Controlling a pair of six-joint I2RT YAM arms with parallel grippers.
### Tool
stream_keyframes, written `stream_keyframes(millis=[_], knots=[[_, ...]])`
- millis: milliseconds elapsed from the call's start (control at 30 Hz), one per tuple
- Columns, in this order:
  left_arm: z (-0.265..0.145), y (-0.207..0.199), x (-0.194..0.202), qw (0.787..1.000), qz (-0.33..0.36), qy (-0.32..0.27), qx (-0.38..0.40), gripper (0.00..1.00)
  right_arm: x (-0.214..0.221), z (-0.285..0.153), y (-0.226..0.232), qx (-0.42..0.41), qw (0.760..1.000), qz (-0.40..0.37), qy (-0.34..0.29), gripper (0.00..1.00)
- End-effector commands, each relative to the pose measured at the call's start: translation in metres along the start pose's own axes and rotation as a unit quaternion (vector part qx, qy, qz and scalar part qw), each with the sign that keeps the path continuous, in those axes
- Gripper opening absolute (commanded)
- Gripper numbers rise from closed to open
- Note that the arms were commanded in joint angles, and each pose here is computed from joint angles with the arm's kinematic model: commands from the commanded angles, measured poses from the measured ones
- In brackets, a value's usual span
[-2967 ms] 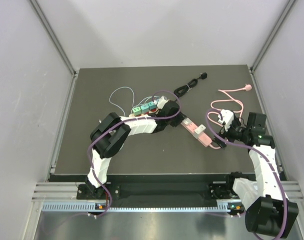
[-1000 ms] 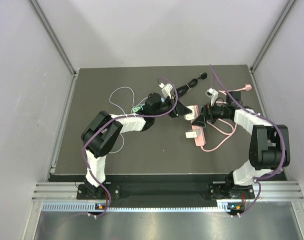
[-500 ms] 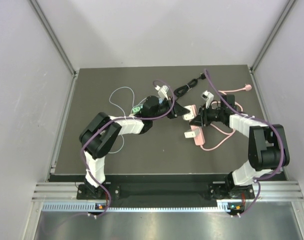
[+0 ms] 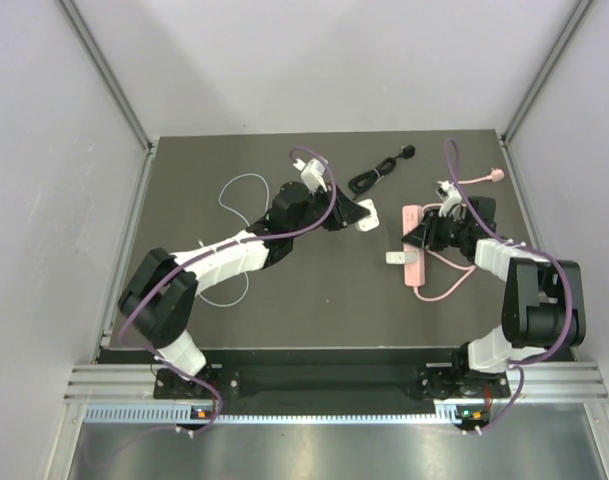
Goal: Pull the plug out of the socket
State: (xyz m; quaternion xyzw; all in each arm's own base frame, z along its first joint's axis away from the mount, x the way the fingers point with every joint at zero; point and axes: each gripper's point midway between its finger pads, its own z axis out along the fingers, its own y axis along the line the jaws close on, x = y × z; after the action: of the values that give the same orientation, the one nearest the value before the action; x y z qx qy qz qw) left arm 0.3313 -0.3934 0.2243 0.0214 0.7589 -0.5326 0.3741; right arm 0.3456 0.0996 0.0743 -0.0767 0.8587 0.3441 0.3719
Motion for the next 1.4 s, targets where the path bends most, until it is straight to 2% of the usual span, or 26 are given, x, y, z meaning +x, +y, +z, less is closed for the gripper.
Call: stream_keyframes(millis=[0,133,167,233,267,333,367,433,467,533,633,733,767,833,867,933,967,1133,1167,1367], knots=[[-0.014,0.006,0.0,0.998,0.056,0.005,-0.023,0.0,-0.026,-0.001,0.006,-0.005,0.998,-0.041,-0.043,0.0],[-0.032,0.015,-0.009,0.993,0.105,-0.004,-0.047,0.0,-0.025,-0.001,0.011,-0.034,0.998,-0.043,-0.036,0.0],[-0.041,0.015,-0.023,0.992,0.115,-0.019,-0.049,0.0,-0.024,-0.001,0.012,-0.038,0.998,-0.043,-0.034,0.0],[-0.053,0.024,-0.033,0.991,0.112,-0.031,-0.059,0.0,-0.024,-0.001,0.015,-0.051,0.997,-0.048,-0.03,0.0],[-0.065,0.028,-0.053,0.99,0.109,-0.056,-0.064,0.0,-0.024,-0.001,0.017,-0.055,0.997,-0.048,-0.028,0.0],[-0.08,0.038,-0.064,0.99,0.099,-0.068,-0.069,0.0,-0.023,-0.001,0.021,-0.069,0.996,-0.052,-0.025,0.0],[-0.094,0.044,-0.087,0.988,0.092,-0.098,-0.076,0.0,-0.023,-0.001,0.022,-0.073,0.996,-0.053,-0.024,0.0],[-0.109,0.058,-0.1,0.986,0.079,-0.118,-0.087,0.0,-0.019,-0.002,0.031,-0.103,0.993,-0.06,-0.009,0.0],[-0.124,0.067,-0.122,0.981,0.072,-0.151,-0.097,0.0,-0.018,-0.003,0.033,-0.115,0.991,-0.07,-0.002,0.0],[-0.141,0.091,-0.136,0.974,0.056,-0.18,-0.127,0.0,-0.02,-0.004,0.039,-0.137,0.987,-0.077,0.011,0.0],[-0.183,0.14,-0.176,0.95,0.007,-0.256,-0.179,0.0,-0.013,-0.003,0.037,-0.144,0.987,-0.067,0.031,0.0],[-0.208,0.177,-0.194,0.931,-0.031,-0.301,-0.204,0.0,-0.013,-0.005,0.039,-0.146,0.986,-0.071,0.028,0.0],[-0.227,0.203,-0.206,0.917,-0.058,-0.325,-0.224,0.0,-0.015,-0.006,0.041,-0.147,0.986,-0.074,0.026,0.0],[-0.242,0.222,-0.218,0.905,-0.071,-0.348,-0.235,0.0,-0.015,-0.007,0.043,-0.148,0.986,-0.076,0.024,0.0],[-0.253,0.246,-0.222,0.894,-0.087,-0.358,-0.255,0.0,-0.017,-0.007,0.042,-0.148,0.986,-0.077,0.023,0.0],[-0.263,0.264,-0.232,0.884,-0.094,-0.37,-0.269,0.0,-0.017,-0.008,0.044,-0.15,0.985,-0.077,0.023,0.0],[-0.271,0.289,-0.23,0.876,-0.113,-0.37,-0.288,0.0,-0.017,-0.008,0.043,-0.15,0.985,-0.077,0.022,0.0],[-0.285,0.344,-0.245,0.864,-0.152,-0.373,-0.301,0.0,-0.017,-0.007,0.044,-0.154,0.985,-0.074,0.024,0.01],[-0.282,0.363,-0.238,0.862,-0.168,-0.364,-0.31,0.0,-0.017,-0.007,0.044,-0.154,0.985,-0.073,0.024,0.01],[-0.281,0.404,-0.246,0.855,-0.183,-0.355,-0.331,0.02,-0.017,-0.007,0.045,-0.156,0.985,-0.072,0.026,0.01]])
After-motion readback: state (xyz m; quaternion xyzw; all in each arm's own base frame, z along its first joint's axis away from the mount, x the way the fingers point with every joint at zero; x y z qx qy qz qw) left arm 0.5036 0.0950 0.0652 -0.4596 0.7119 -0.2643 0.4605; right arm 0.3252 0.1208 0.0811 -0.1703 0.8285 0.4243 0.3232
